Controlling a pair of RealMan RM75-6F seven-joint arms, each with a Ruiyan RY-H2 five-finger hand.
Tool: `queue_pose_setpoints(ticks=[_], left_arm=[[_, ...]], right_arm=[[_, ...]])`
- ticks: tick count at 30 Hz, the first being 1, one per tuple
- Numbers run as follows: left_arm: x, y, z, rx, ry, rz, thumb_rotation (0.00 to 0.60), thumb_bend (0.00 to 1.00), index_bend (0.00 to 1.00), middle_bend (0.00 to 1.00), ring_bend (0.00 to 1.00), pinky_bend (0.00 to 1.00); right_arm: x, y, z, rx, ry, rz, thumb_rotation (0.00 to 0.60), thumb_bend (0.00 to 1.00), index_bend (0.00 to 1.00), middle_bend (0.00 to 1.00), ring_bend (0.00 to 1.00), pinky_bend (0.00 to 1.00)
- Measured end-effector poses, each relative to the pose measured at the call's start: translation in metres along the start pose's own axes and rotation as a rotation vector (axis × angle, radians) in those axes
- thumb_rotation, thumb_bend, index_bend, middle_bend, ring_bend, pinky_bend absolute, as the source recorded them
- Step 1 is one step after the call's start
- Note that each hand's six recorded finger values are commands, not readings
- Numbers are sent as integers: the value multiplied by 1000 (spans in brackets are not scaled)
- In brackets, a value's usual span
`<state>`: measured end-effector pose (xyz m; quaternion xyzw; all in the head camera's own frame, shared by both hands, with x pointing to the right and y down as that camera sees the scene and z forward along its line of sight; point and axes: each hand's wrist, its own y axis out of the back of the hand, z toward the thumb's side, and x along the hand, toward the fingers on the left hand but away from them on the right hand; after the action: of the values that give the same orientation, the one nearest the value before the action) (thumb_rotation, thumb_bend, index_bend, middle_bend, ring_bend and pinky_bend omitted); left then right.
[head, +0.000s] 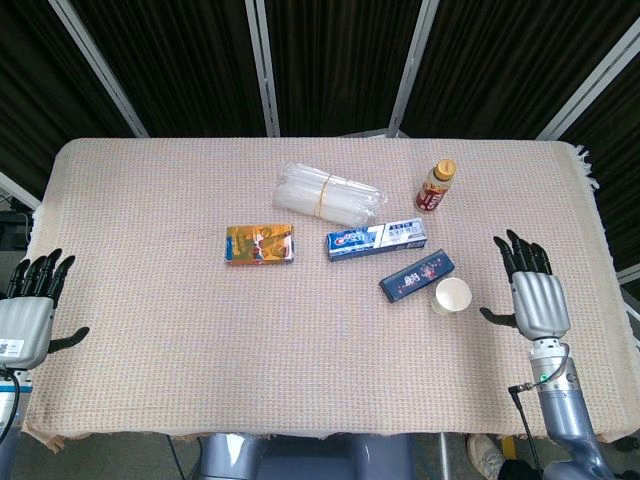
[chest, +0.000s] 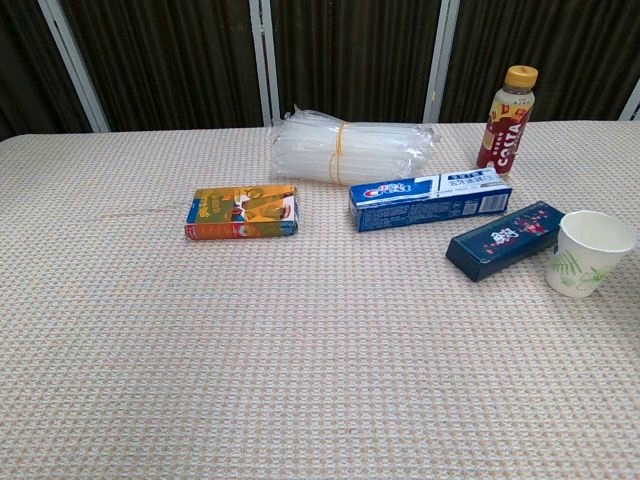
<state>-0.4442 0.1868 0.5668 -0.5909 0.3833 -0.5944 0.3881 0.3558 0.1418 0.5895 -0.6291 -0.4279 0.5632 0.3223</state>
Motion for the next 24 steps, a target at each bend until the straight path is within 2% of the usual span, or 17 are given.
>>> queue_pose_setpoints(ticks=[14,20,24], left_arm=[[1,0,0,-1,4,-3,600,14,0,0,0,0],[2,-1,0,0,5,-5,600,13,0,0,0,0],[1,0,1,2,5,-4,600,14,0,0,0,0]], right_arm=[[0,0,3,-11,-2,17,600,90,0,0,0,0],[0,1,6,48,6,18,600,91,0,0,0,0],[1,-5,8,91,2,62,600,93,0,0,0,0]])
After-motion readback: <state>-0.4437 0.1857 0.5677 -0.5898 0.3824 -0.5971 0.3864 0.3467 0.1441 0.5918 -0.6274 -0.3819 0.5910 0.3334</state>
